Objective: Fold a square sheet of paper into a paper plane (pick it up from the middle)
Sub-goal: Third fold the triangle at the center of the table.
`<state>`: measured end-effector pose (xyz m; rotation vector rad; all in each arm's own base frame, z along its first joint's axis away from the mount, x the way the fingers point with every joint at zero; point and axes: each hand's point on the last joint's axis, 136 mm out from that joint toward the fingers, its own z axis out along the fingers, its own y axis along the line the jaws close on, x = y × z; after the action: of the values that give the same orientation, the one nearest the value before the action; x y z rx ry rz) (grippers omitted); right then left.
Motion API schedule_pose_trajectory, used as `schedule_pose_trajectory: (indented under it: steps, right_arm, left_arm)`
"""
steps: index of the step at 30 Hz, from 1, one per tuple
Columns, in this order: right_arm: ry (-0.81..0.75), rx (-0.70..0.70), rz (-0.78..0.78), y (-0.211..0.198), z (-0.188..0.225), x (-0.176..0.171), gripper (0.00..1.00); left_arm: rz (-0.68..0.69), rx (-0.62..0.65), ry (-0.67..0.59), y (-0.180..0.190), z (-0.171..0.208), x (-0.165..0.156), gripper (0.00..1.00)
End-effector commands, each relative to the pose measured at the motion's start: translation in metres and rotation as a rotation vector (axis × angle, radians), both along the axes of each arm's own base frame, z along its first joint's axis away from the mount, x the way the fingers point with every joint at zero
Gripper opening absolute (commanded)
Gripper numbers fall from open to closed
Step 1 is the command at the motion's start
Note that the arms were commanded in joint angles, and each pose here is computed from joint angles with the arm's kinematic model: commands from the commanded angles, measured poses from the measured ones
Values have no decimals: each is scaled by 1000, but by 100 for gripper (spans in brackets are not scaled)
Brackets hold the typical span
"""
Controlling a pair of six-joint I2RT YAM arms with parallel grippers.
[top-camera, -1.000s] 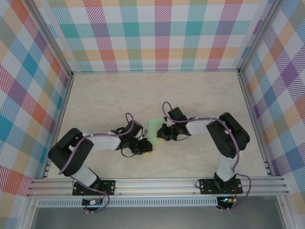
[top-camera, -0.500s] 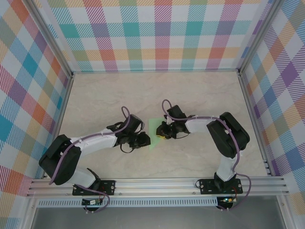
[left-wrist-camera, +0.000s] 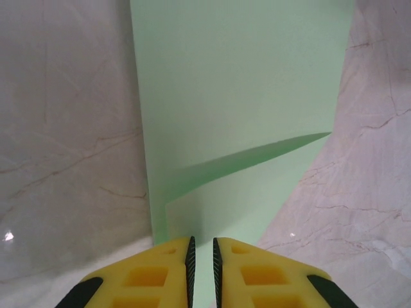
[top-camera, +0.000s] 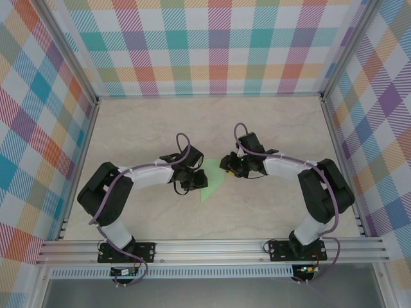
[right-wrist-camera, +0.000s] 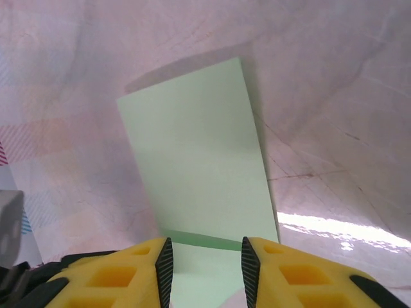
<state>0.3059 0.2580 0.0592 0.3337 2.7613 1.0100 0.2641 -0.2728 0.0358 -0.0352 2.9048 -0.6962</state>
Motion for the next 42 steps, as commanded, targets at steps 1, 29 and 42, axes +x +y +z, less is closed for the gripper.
schedule_pose_trajectory:
  steps: [1,29,42]
  right_arm:
    - [84,-18,-6,-2,-20,-14,36]
    - [147,87,10,16,-28,-17,37]
    - [60,102,57,23,-11,-5,39]
  left_arm:
    - [-8,46,-6,7,-4,7,17]
    - [-8,132,65,28,-47,-10,15]
    - [-21,105,44,23,-37,-7,16]
